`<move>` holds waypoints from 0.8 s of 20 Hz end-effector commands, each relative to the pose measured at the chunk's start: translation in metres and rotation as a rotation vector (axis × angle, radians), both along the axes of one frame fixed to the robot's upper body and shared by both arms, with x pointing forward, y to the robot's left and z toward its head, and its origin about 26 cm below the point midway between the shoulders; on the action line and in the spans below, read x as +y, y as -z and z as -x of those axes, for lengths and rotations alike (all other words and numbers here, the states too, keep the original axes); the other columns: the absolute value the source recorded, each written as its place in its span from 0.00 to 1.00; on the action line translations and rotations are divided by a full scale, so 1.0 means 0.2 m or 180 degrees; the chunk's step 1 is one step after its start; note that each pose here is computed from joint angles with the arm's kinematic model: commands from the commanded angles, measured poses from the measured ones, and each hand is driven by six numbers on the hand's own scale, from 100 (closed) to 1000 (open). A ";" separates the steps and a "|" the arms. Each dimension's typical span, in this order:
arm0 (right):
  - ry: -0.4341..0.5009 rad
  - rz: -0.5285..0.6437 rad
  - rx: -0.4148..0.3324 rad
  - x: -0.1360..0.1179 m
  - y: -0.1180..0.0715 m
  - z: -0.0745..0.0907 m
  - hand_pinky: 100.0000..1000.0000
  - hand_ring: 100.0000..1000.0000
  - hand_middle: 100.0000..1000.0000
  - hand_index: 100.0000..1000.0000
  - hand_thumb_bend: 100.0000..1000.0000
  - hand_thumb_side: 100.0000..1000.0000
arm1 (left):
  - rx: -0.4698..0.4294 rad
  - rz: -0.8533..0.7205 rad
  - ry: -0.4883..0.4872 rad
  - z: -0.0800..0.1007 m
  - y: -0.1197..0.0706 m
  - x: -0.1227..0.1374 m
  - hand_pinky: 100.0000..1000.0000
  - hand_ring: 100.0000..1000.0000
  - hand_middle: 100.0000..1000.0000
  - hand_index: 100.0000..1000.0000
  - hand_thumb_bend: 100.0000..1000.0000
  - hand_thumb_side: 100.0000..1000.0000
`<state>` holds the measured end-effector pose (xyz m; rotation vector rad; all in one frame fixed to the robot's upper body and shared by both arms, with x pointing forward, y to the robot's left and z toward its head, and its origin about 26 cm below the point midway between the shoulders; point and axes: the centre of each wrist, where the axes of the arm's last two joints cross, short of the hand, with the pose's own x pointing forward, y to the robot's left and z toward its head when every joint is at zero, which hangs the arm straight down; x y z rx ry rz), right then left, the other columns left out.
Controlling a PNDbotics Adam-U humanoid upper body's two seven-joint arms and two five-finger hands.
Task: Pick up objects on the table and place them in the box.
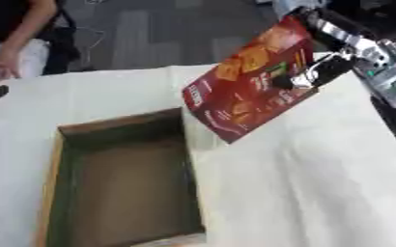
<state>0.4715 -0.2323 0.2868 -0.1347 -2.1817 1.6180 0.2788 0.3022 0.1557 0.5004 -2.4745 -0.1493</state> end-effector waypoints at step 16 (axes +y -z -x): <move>-0.0318 0.0858 -0.0902 0.13 -0.38 -0.06 0.00 0.20 0.32 0.43 0.29 0.23 | 0.0004 -0.0184 -0.0046 0.02 -0.03 0.04 0.78 0.87 0.92 0.92 0.00 1.00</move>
